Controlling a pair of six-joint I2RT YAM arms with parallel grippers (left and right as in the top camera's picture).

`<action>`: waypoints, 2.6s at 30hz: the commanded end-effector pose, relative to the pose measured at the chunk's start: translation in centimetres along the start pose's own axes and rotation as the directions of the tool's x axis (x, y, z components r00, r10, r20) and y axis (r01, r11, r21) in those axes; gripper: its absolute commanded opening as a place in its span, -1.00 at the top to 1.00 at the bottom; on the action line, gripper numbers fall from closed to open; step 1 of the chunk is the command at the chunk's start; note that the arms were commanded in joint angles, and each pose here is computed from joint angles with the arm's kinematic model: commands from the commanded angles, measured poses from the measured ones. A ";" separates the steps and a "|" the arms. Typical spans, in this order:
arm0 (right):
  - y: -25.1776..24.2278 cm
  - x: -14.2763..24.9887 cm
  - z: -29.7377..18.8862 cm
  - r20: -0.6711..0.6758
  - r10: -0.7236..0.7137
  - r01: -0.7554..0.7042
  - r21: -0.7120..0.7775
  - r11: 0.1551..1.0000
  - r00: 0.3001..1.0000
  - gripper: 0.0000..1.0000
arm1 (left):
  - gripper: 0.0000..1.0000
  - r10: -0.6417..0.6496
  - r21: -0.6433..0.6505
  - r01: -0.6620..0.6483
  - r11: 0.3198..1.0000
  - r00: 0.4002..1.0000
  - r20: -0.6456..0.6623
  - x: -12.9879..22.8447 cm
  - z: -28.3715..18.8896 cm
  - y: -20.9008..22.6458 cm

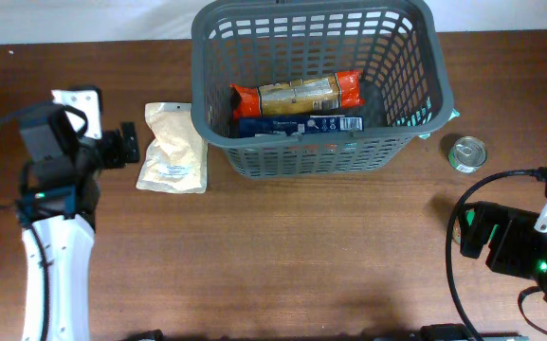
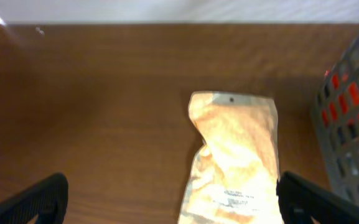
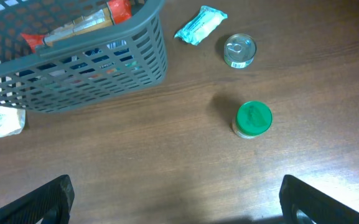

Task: Pack container
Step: 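Return the left gripper and grasp the beige pouch, then lift the beige pouch over the basket and release it inside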

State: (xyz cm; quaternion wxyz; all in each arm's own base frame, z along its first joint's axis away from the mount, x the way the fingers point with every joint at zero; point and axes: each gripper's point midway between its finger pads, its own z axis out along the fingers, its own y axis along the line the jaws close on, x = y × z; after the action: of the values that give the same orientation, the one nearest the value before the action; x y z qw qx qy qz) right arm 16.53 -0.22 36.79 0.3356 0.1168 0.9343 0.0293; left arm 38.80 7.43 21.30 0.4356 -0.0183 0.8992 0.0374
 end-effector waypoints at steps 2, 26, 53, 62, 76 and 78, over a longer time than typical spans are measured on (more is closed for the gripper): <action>-0.3 0.1 0.0 -0.003 0.009 -0.009 0.015 1.000 1.000 -0.98 | -0.99 -0.002 0.085 0.008 0.996 0.998 -0.070 3.8 3.7 -2.2; -0.3 0.1 0.0 -0.003 0.009 -0.009 0.015 1.000 1.000 -0.98 | -0.99 0.270 0.104 -0.254 0.961 0.943 -0.192 11.0 15.1 -8.8; -0.3 0.1 0.0 -0.003 0.009 -0.009 0.015 1.000 1.000 -0.98 | 0.96 0.247 0.142 -0.209 0.968 0.902 -0.354 17.2 17.4 -9.4; -0.3 0.1 0.0 -0.003 0.009 -0.009 0.015 1.000 1.000 -0.98 | 0.96 0.147 -0.154 -0.154 0.976 0.988 -0.054 2.3 11.7 -4.8; -0.3 0.1 0.0 -0.003 0.009 -0.009 0.015 1.000 1.000 -0.98 | 0.96 0.345 -0.261 -0.244 0.934 0.809 0.477 -18.0 -8.9 -5.8; -0.3 0.1 0.0 -0.003 0.009 -0.009 0.015 1.000 1.000 -0.98 | 0.96 0.415 -0.205 -0.365 0.908 0.718 0.560 -20.0 -11.4 -9.3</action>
State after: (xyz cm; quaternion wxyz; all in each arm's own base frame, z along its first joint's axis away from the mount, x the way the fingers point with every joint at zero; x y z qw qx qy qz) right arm 16.53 -0.21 36.78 0.3354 0.1165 0.9344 0.0294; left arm 44.21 2.39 36.84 0.6124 0.0459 0.7671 0.1856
